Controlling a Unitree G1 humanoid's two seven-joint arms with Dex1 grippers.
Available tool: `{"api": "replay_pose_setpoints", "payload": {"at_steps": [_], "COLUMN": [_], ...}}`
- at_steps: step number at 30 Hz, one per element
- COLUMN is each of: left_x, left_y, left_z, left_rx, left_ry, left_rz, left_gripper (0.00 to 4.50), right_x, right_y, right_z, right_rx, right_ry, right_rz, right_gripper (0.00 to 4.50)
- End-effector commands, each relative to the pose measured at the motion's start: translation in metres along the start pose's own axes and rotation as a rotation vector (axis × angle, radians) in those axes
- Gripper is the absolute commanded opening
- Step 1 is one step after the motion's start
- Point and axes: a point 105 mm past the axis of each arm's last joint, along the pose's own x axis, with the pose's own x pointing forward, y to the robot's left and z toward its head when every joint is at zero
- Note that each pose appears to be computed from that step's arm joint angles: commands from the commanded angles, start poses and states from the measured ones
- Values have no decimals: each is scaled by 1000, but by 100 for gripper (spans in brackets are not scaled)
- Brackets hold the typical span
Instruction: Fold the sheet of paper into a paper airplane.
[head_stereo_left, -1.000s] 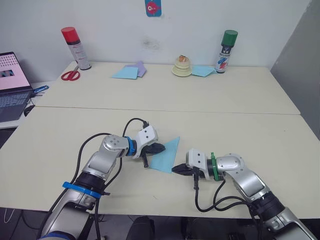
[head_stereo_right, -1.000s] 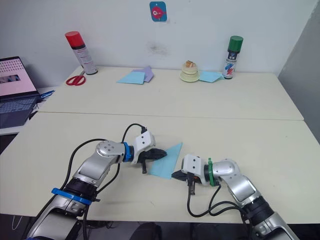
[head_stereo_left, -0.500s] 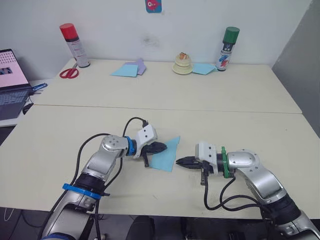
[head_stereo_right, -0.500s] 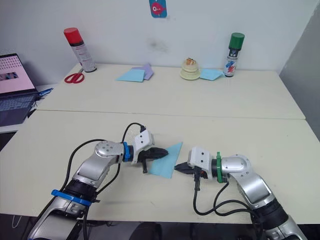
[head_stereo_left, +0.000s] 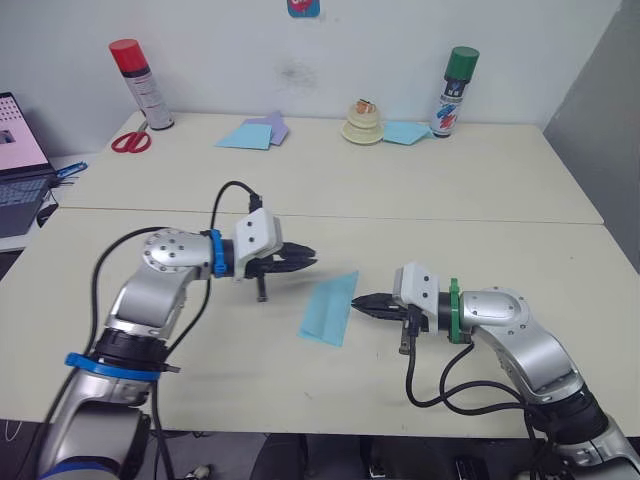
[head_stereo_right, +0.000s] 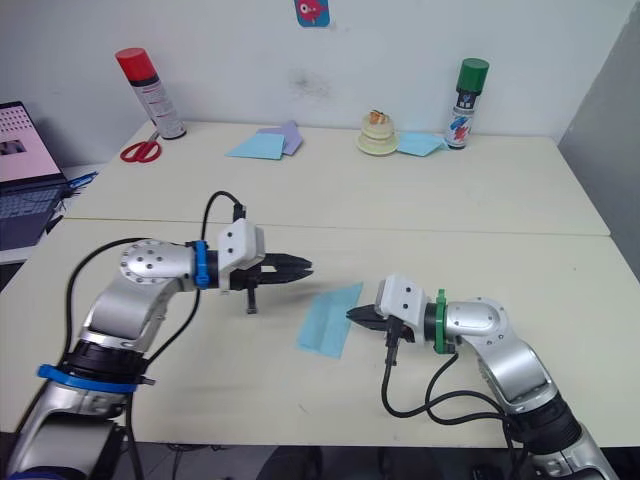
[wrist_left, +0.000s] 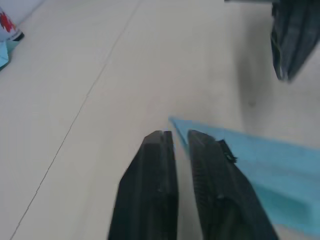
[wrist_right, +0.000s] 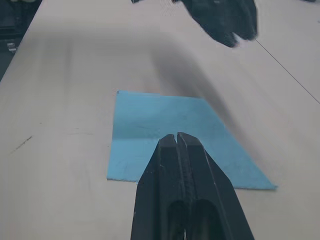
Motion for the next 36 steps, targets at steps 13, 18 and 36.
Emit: {"api": "replay_pose_setpoints", "payload": {"at_steps": [13,18,36], "left_x": [21,33,57], "left_y": [-7,-10,-28], "left_z": [-13,-8,-3], "left_rx": [500,538,687], "left_ry": [30,-17,-52], "left_rz": [-288,-328,-420], "left_gripper": [292,292,3], "right_x": [-11,-14,-16], "right_y": [-2,-2,0], "right_z": [15,15,18], "right_rx": [-17,-10,4], "right_ry": [-14,-7,-4], "right_rz": [-18,-21,-15], "right_gripper": [0,0,0]}}
